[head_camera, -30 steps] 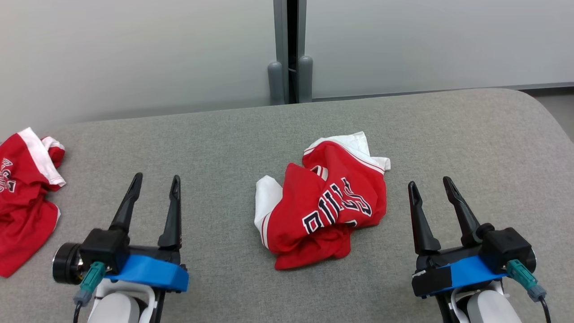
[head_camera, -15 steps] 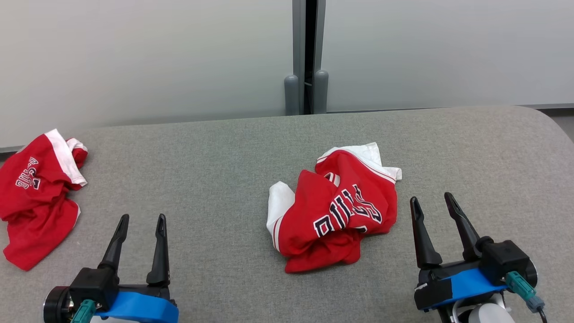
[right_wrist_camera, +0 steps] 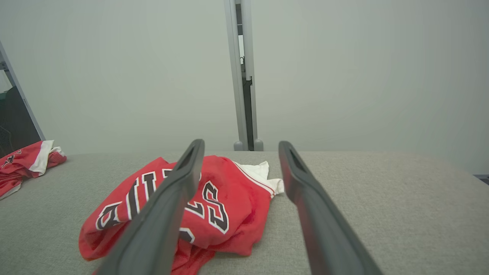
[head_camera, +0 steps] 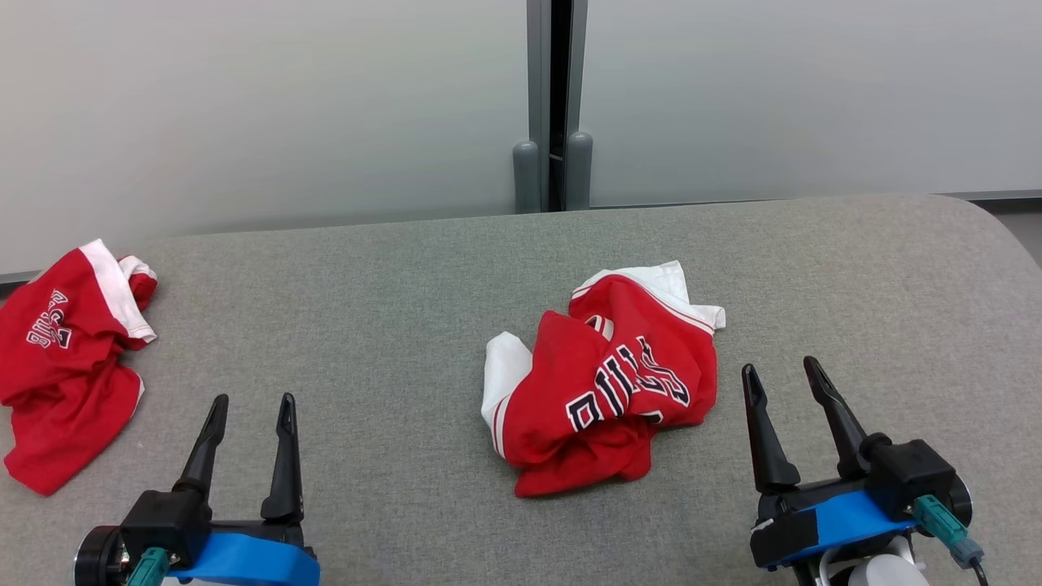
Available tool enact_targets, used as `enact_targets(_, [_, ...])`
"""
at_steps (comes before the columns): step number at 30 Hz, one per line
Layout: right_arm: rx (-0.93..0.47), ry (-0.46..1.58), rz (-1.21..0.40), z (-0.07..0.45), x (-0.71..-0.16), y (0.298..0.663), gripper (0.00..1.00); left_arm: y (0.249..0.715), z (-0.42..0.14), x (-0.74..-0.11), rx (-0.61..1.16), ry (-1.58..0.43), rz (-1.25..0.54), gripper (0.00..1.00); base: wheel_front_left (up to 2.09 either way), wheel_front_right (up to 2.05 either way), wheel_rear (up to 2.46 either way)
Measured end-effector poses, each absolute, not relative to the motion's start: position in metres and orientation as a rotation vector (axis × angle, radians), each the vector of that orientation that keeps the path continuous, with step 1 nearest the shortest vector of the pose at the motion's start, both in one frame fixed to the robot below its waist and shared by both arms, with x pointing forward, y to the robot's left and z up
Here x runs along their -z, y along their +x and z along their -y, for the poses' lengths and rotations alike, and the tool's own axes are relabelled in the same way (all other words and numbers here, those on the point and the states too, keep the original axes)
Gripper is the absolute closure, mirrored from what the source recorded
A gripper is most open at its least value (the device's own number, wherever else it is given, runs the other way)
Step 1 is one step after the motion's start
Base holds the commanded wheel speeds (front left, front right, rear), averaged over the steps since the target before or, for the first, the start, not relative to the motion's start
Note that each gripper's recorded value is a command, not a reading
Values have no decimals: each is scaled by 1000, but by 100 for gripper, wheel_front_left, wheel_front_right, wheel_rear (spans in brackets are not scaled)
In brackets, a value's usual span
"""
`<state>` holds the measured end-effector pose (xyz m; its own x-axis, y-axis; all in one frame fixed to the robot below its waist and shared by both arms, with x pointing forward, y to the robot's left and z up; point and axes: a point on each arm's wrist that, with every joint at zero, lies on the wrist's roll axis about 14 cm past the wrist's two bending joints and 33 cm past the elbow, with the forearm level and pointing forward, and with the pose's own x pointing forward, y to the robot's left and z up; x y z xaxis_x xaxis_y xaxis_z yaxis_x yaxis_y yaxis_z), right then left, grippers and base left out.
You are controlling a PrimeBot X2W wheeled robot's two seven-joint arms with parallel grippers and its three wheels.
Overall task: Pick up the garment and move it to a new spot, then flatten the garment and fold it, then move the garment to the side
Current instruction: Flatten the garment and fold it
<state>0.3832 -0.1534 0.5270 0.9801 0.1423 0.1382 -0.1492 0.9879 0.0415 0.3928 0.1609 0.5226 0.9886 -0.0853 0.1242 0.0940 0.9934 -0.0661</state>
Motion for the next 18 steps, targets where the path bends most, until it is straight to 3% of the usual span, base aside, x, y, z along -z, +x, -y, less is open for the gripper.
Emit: enact_targets(18, [-171,3,181,148,-544,400,0,396,-161,-515,89,-68,102,0,0,0,0])
